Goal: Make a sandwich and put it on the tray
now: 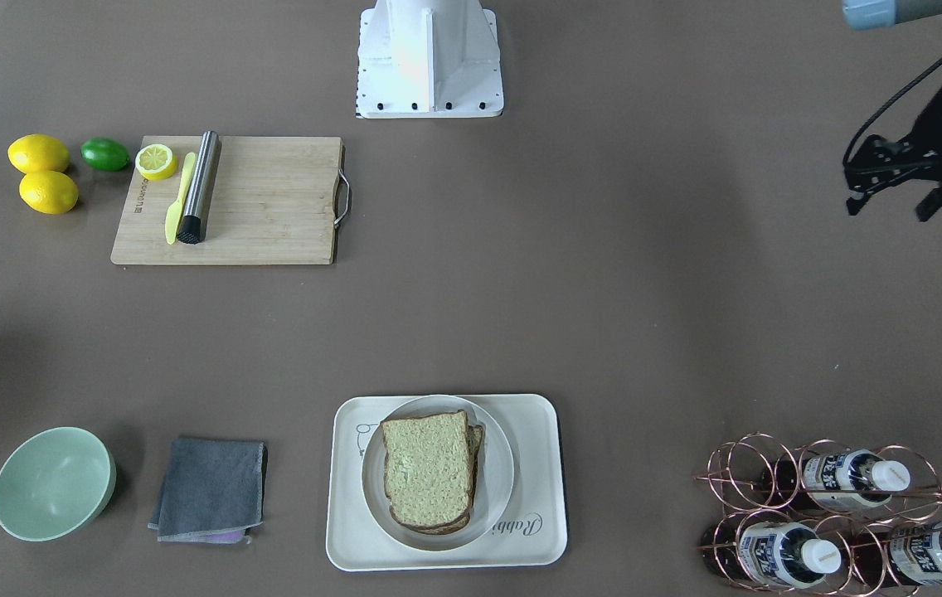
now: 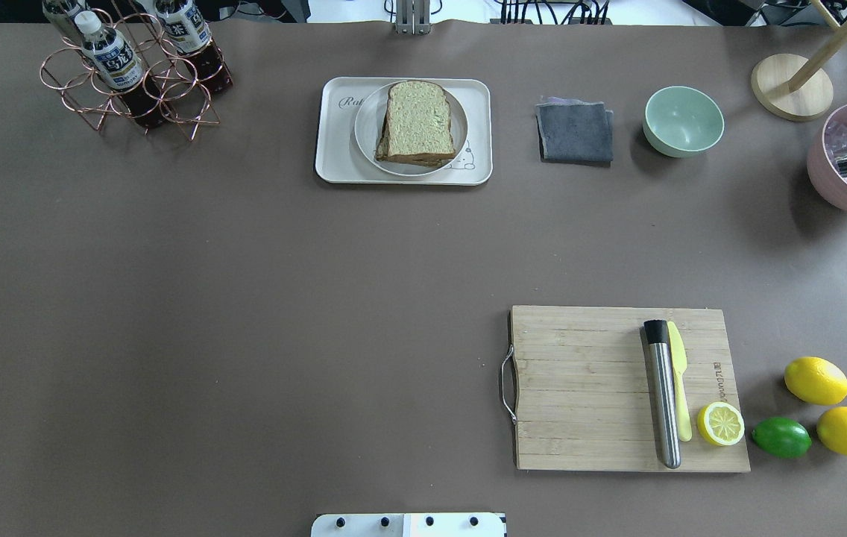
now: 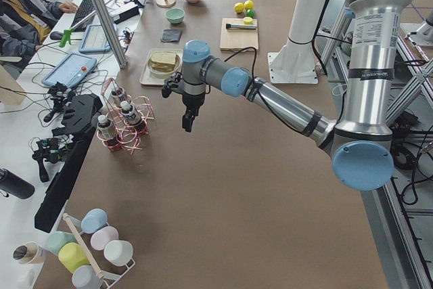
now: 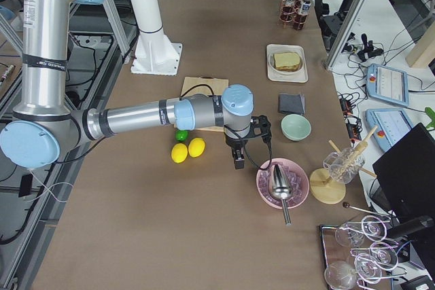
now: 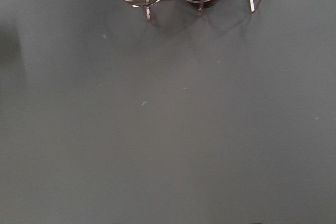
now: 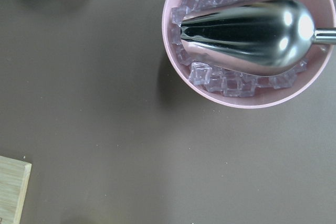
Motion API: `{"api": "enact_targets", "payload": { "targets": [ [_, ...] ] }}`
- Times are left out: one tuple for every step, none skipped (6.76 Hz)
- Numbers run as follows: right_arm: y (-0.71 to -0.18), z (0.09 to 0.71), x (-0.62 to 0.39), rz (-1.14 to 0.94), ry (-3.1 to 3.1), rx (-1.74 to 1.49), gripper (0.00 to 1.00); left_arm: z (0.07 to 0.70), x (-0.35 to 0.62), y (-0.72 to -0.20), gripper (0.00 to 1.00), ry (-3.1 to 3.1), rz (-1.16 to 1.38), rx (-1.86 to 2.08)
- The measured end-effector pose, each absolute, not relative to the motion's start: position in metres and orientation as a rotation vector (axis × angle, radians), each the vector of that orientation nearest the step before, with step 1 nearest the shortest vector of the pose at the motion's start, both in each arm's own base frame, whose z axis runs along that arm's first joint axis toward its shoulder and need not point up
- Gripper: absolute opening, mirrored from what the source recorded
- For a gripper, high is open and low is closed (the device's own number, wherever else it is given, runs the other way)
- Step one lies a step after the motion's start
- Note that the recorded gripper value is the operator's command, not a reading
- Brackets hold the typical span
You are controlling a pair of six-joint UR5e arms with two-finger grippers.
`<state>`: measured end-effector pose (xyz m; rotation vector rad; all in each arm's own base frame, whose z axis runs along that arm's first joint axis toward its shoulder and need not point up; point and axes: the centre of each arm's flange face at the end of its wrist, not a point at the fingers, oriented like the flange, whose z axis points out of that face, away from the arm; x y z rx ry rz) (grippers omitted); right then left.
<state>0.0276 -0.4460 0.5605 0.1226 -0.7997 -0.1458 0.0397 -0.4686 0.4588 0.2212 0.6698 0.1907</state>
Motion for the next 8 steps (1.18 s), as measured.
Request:
{"api": "enact_targets", "payload": {
  "targets": [
    [-0.446,0.564,0.030,-0.146,-0.798,0.119,1.00,0.501,-0.010,-0.452,0.97,0.661,0.222,0.217],
    [-0.446,0.565,0.031,-0.147,-0.795,0.118,1.00,0.540,-0.049,-0.429,0.97,0.689,0.239,0.206],
    [-0.447,0.566,0.031,-0.147,-0.786,0.117,1.00,0.574,-0.085,-0.408,0.97,0.716,0.221,0.203],
    [-0.447,0.569,0.032,-0.146,-0.774,0.116,1.00,0.600,-0.115,-0.388,0.97,0.727,0.170,0.200],
    [-0.446,0.572,0.033,-0.146,-0.768,0.114,1.00,0.617,-0.129,-0.376,0.97,0.727,0.147,0.191],
    [-0.444,0.574,0.033,-0.146,-0.766,0.111,1.00,0.628,-0.132,-0.372,0.97,0.725,0.145,0.181],
    [-0.442,0.577,0.033,-0.151,-0.766,0.109,1.00,0.637,-0.134,-0.371,0.97,0.726,0.142,0.169],
    [-0.440,0.579,0.034,-0.158,-0.765,0.109,1.00,0.641,-0.134,-0.371,0.97,0.726,0.144,0.164]
  ]
}}
